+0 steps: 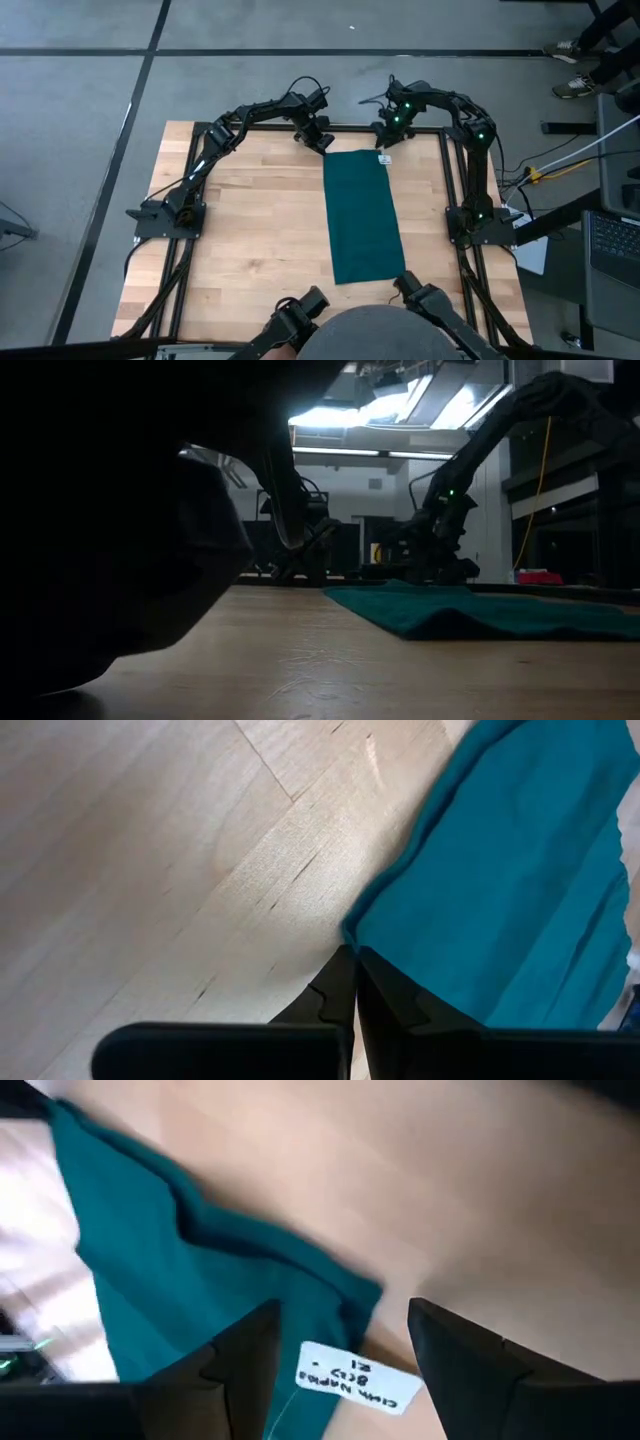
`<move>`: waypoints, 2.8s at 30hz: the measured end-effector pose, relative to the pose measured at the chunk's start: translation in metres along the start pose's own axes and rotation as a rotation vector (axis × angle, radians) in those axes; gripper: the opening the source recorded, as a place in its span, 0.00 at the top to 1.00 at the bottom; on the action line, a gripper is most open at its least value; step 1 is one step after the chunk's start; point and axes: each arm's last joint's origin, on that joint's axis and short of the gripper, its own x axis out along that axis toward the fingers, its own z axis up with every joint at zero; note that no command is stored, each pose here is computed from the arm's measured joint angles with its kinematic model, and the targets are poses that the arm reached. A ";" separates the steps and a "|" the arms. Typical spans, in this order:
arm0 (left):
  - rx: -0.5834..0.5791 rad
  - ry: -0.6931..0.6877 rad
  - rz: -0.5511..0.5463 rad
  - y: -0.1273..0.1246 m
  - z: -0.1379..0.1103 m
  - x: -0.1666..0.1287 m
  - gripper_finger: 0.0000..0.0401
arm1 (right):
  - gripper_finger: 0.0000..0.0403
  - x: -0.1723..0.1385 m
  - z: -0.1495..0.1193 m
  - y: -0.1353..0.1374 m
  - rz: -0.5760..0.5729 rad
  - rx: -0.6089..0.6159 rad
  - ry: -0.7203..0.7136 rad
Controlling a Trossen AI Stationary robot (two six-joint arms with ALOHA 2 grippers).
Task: Fold microfiber towels
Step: Fold the black towel on the table
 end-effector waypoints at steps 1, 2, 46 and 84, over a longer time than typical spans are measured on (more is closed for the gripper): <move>0.000 0.000 0.000 0.000 0.000 0.000 0.99 | 0.44 0.006 0.000 -0.002 0.008 0.008 0.026; 0.000 0.000 0.000 0.000 0.000 0.000 0.99 | 0.44 0.007 0.000 0.000 -0.009 -0.002 0.042; 0.000 0.000 0.001 0.000 0.000 0.000 0.99 | 0.50 0.020 0.010 0.020 -0.045 -0.021 0.122; 0.029 -0.147 -0.028 -0.010 0.025 -0.037 0.99 | 1.00 -0.026 0.031 0.048 -0.120 -0.162 -0.010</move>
